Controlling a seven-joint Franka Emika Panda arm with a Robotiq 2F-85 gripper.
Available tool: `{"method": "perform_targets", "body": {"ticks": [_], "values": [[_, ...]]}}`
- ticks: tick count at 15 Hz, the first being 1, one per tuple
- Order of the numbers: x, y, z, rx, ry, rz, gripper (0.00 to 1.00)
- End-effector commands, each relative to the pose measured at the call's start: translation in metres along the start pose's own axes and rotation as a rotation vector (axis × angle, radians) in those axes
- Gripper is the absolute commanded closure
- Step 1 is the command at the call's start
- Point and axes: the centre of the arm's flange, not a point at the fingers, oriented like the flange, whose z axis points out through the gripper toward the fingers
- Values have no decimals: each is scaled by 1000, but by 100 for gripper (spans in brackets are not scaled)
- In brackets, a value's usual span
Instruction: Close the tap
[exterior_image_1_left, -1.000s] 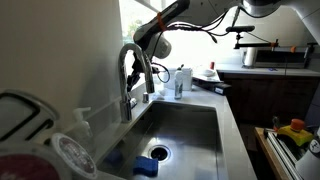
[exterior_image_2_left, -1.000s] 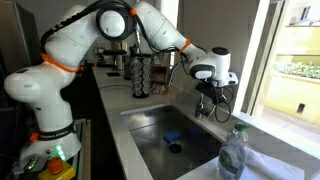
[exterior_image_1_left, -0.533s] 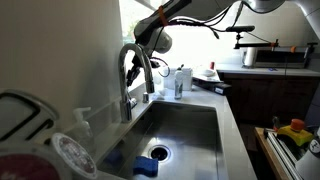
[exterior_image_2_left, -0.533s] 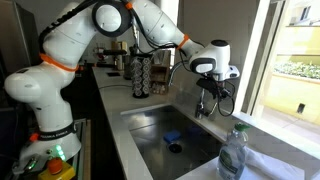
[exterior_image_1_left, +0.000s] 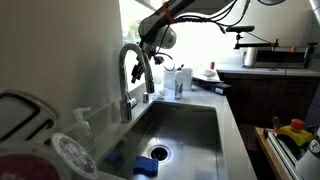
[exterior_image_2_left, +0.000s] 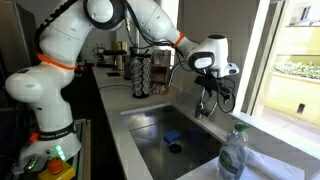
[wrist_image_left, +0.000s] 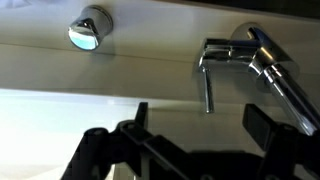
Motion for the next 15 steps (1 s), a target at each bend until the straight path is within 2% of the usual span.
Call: {"method": "perform_targets", "body": {"ticks": [1,10,15], "values": [[-29,-8,-23,-38,-84,23,0],[-78,-14,-64,-44,-143,26,0],[-111,-24,-71,-14,-181,32,0]]}}
